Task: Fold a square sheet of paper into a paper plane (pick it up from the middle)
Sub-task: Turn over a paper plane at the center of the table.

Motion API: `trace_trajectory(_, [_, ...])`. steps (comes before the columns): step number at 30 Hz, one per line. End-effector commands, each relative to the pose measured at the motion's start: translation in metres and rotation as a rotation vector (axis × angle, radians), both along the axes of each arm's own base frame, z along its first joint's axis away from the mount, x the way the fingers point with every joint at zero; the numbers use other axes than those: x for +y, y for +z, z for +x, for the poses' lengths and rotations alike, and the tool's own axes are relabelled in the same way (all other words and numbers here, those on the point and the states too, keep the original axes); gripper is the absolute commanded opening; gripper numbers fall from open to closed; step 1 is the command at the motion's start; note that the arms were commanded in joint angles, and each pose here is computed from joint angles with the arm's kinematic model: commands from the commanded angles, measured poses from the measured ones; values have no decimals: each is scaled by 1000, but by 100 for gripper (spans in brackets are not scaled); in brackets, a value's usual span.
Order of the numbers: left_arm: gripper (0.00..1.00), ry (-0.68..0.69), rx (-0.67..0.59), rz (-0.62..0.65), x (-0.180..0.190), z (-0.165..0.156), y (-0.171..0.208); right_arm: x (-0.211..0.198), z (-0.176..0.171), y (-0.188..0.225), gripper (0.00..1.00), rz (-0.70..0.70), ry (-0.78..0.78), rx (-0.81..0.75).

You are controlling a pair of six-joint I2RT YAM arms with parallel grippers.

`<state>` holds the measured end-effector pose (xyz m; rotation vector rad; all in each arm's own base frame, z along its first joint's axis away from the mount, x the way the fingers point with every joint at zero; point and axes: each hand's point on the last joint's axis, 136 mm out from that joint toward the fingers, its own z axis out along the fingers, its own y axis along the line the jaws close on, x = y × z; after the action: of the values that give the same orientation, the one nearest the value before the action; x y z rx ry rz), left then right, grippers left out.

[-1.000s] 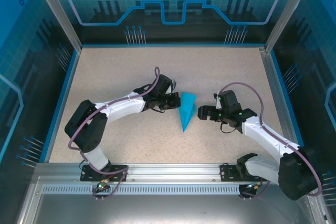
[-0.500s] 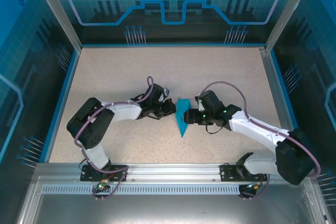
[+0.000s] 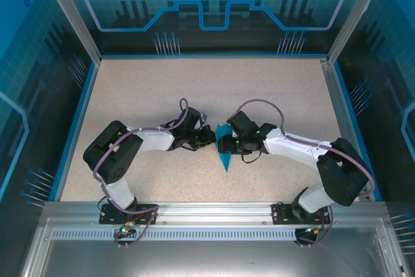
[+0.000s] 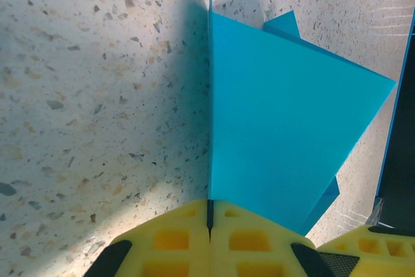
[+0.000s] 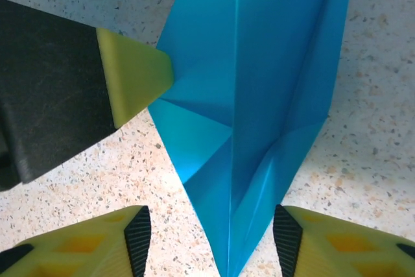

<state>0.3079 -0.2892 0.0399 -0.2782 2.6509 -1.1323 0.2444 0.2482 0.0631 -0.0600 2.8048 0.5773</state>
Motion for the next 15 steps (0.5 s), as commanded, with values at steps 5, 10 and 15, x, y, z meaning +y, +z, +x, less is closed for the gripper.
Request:
trace_trajectory(5, [0, 7, 2, -4, 1, 3, 0, 13, -1, -4, 49, -11, 17, 37])
trace_trajectory(10, [0, 7, 5, 2, 2, 2, -2, 3, -2, -13, 49, -79, -16, 70])
trace_trajectory(15, [0, 8, 3, 5, 3, 2, -3, 3, -6, -24, 51, -94, -33, 122])
